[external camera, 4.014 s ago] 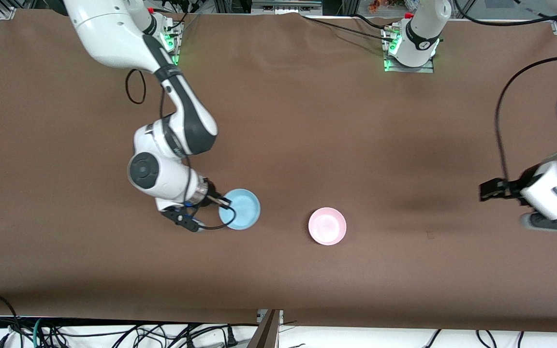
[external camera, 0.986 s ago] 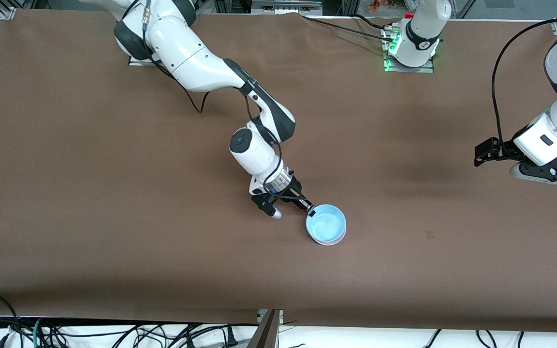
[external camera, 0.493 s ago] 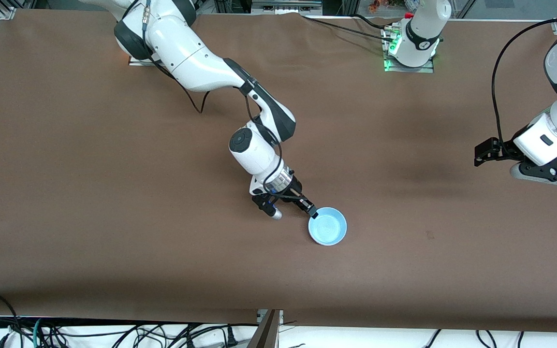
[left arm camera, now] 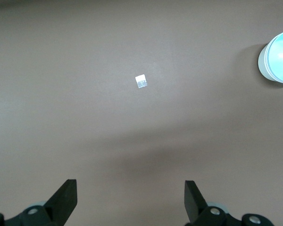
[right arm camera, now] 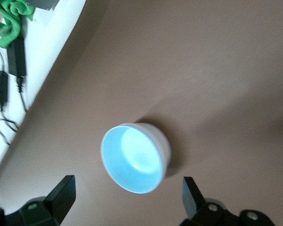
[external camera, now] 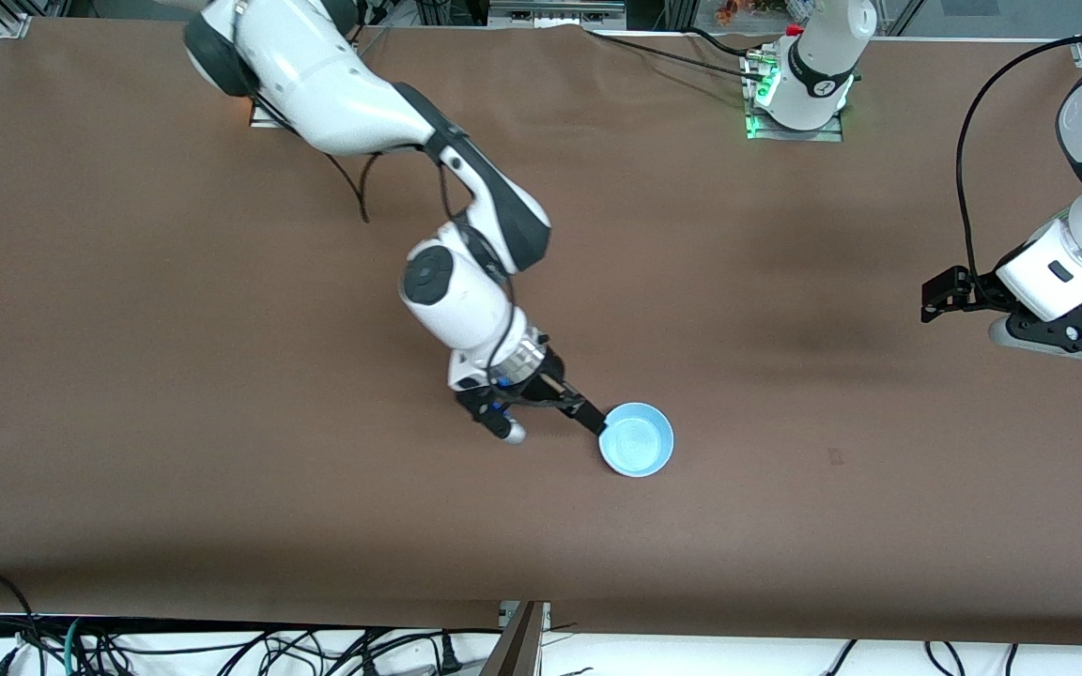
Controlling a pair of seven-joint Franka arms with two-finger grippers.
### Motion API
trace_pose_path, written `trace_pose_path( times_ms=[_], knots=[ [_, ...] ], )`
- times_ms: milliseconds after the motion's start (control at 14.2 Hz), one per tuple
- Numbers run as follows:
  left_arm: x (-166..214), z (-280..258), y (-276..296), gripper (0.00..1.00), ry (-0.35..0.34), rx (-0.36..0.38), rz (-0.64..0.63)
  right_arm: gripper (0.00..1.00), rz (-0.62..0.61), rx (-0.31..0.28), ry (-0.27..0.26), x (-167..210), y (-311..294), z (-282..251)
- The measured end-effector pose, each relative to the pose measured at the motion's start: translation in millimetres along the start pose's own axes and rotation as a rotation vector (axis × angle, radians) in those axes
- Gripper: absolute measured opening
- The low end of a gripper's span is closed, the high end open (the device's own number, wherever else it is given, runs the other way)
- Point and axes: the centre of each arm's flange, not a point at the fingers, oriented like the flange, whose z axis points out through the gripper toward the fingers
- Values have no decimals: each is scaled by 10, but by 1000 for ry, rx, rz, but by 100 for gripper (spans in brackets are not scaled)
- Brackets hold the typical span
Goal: Stack pink and blue bowls on white bowl
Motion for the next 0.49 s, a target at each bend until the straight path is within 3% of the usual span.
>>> trace_pose_path(
  times_ms=[211, 493],
  knots=[
    [7, -11, -1, 100, 8, 2, 1, 100, -176, -186, -34, 345, 191, -700],
    [26, -77, -46, 100, 29, 6, -7, 100, -383, -352, -100, 643, 901, -1769]
  ],
)
